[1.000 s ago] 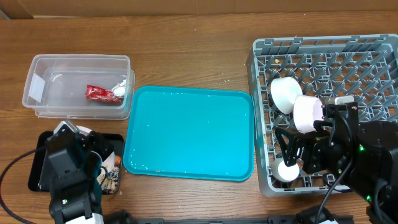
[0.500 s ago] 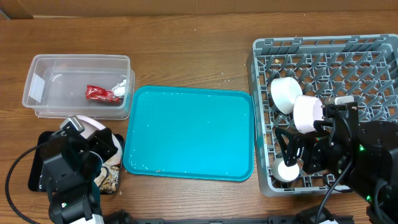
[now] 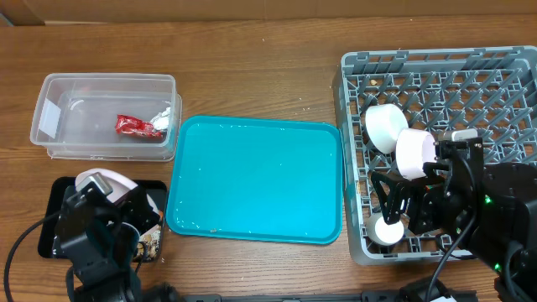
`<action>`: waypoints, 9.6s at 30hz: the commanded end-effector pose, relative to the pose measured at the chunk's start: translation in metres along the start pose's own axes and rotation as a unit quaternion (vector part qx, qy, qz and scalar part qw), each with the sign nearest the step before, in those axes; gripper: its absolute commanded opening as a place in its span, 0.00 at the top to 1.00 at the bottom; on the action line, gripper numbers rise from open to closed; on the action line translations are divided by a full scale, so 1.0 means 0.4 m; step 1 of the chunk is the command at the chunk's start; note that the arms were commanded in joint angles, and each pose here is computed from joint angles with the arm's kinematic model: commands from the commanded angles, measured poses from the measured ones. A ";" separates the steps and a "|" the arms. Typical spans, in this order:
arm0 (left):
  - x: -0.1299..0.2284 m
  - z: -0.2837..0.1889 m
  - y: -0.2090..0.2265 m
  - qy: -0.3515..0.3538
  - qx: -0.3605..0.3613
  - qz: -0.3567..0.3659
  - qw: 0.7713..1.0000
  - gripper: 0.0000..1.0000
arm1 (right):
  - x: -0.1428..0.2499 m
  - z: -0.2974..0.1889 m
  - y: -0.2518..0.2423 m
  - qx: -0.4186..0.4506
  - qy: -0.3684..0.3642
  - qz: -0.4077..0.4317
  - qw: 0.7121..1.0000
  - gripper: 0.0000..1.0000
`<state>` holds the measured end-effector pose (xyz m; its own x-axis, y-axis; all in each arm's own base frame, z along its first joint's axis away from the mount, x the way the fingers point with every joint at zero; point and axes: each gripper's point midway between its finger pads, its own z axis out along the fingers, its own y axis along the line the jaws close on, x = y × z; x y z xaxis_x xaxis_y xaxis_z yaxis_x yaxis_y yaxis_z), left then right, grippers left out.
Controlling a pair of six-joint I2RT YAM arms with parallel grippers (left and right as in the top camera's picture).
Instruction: Sort waste into correct bins and load items into the dishwasher
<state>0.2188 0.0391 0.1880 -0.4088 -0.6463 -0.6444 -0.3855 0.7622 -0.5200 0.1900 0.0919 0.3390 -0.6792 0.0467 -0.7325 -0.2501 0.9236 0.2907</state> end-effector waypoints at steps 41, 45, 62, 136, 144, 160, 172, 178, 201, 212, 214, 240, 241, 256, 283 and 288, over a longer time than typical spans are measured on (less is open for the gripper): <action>-0.094 -0.037 0.000 -0.090 -0.026 0.095 0.991 0.96 | -0.011 -0.013 0.003 -0.001 -0.012 0.000 1.000 0.00; -0.124 -0.038 0.057 -0.122 -0.087 0.049 0.988 0.96 | -0.011 -0.013 0.003 -0.001 -0.012 0.000 1.000 0.00; -0.088 -0.013 0.035 -0.080 -0.056 0.094 0.991 0.96 | -0.011 -0.013 0.003 -0.001 -0.012 0.000 1.000 0.00; -0.017 0.014 0.011 -0.008 -0.012 0.053 0.999 0.96 | -0.011 -0.013 0.003 -0.001 -0.012 0.000 1.000 0.00; -0.014 0.015 -0.017 -0.002 0.018 0.036 0.999 0.96 | -0.011 -0.013 0.003 -0.001 -0.012 0.000 1.000 0.00; 0.034 0.004 -0.083 0.050 0.094 0.030 0.994 0.96 | -0.011 -0.013 0.003 -0.001 -0.012 0.000 1.000 0.00; -0.043 0.006 -0.032 -0.020 0.021 0.073 0.997 0.96 | -0.011 -0.013 0.003 -0.001 -0.012 0.000 1.000 0.00; 0.014 -0.026 -0.173 0.042 0.184 0.065 0.980 0.96 | -0.011 -0.013 0.003 -0.001 -0.012 0.000 1.000 0.00; -0.011 -0.028 -0.675 0.108 0.595 0.136 0.784 0.96 | -0.011 -0.013 0.003 -0.001 -0.012 0.000 1.000 0.00; 0.164 0.053 -0.930 0.204 0.675 0.136 0.696 0.96 | -0.011 -0.013 0.003 -0.001 -0.012 0.000 1.000 0.00; 0.182 0.059 -0.963 0.202 0.679 0.126 0.695 0.96 | -0.011 -0.013 0.003 -0.001 -0.012 0.000 1.000 0.00; 0.344 0.169 -1.071 0.218 0.581 -0.061 0.782 0.96 | -0.011 -0.013 0.003 -0.001 -0.012 0.000 1.000 0.00; 0.353 0.176 -1.068 0.223 0.572 -0.061 0.787 0.96 | -0.011 -0.013 0.003 -0.001 -0.012 0.000 1.000 0.00; 0.395 0.214 -1.048 0.230 0.536 -0.041 0.811 0.74 | -0.011 -0.013 0.003 -0.001 -0.012 0.000 1.000 0.00; 0.340 0.276 -0.993 0.189 0.521 0.041 0.831 0.00 | -0.011 -0.013 0.003 -0.001 -0.012 0.000 1.000 0.00; 0.214 0.314 -0.923 0.172 0.471 0.032 0.864 0.00 | -0.011 -0.013 0.003 -0.001 -0.012 0.000 1.000 0.00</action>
<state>0.4192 -0.3268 0.2098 -0.7649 -0.4249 -0.4841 0.3502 0.3563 -0.8662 0.1901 0.0920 0.3391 -0.6790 0.0471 -0.7326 -0.2499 0.9235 0.2910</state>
